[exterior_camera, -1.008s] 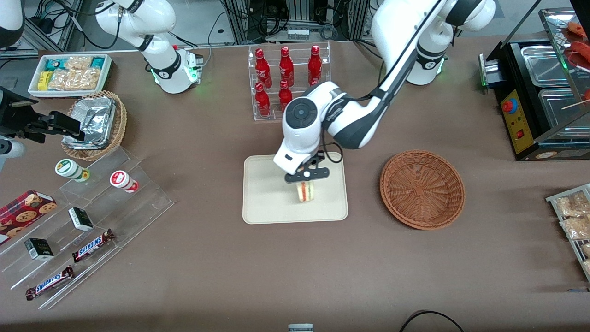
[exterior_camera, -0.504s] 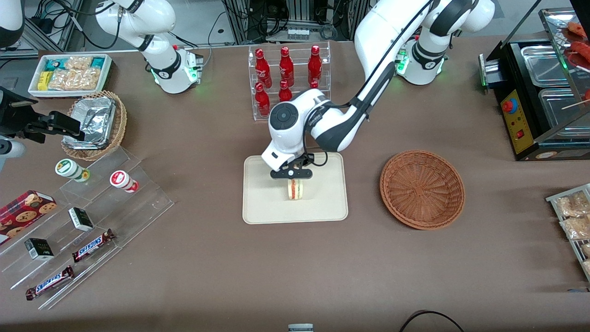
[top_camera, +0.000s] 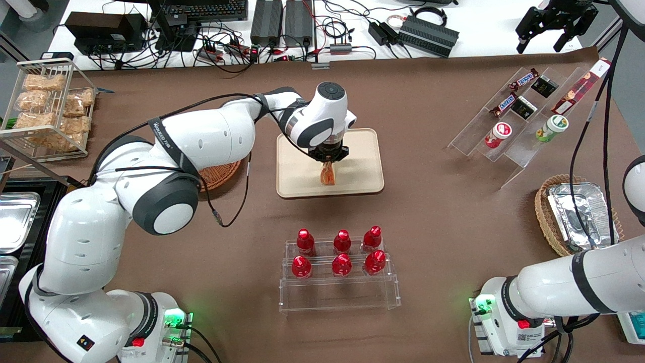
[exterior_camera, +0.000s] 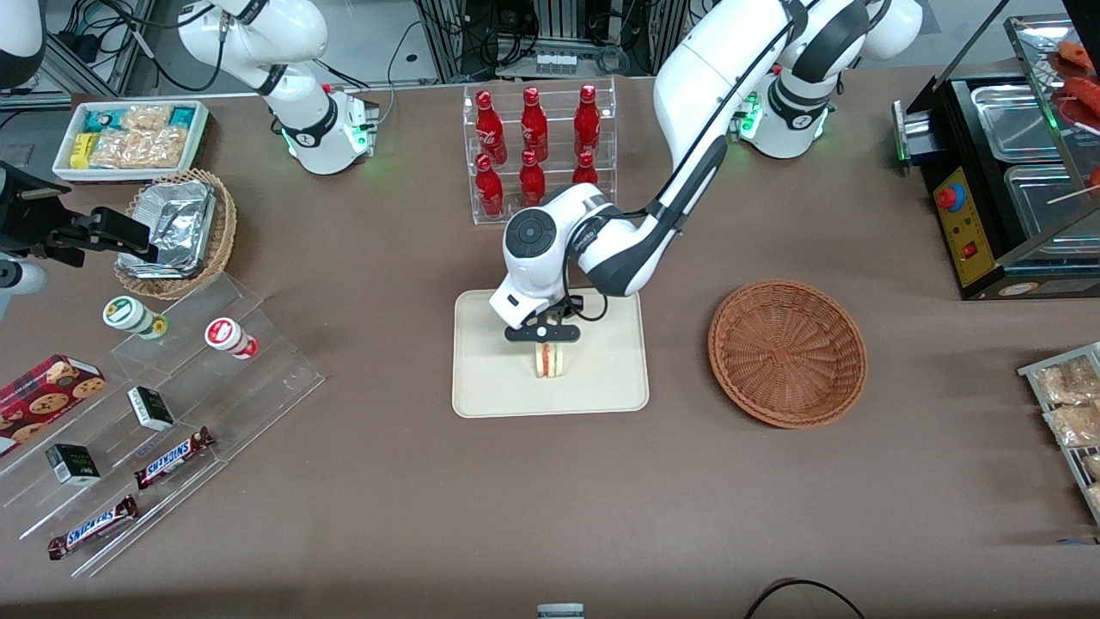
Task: Place sandwich from basket to tray
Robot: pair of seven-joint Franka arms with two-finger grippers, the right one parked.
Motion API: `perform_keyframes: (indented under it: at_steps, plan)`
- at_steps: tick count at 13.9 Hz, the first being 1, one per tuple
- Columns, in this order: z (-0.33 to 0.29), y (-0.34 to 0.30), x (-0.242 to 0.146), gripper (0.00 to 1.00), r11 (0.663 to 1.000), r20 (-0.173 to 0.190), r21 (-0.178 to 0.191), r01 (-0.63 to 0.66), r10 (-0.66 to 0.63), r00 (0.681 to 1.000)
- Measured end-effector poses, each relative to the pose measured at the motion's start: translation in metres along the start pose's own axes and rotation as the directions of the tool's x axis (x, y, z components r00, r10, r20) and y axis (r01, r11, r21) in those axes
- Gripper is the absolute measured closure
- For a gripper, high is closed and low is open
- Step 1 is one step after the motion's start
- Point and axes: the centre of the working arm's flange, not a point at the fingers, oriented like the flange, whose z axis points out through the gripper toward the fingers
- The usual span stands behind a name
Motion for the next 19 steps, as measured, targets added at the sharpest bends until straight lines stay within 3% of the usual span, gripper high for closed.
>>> perform_keyframes:
  at_steps: [2, 3, 8, 11, 15, 19]
  plan:
    - [0.002, 0.004, -0.004, 0.82, 1.000, -0.001, 0.000, -0.009, 0.009, 1.000]
    - [0.001, 0.005, -0.005, 0.76, 1.000, -0.002, 0.000, -0.011, 0.011, 1.000]
    - [-0.004, 0.005, -0.003, 0.29, 1.000, -0.005, 0.006, -0.010, 0.010, 1.000]
    - [-0.048, 0.001, 0.004, 0.00, 1.000, -0.020, 0.013, 0.001, -0.001, 1.000]
    - [-0.166, -0.040, 0.012, 0.00, 0.997, -0.048, 0.042, 0.057, -0.055, 0.997]
    - [-0.258, -0.116, 0.018, 0.00, 0.983, -0.036, 0.102, 0.156, -0.153, 0.988]
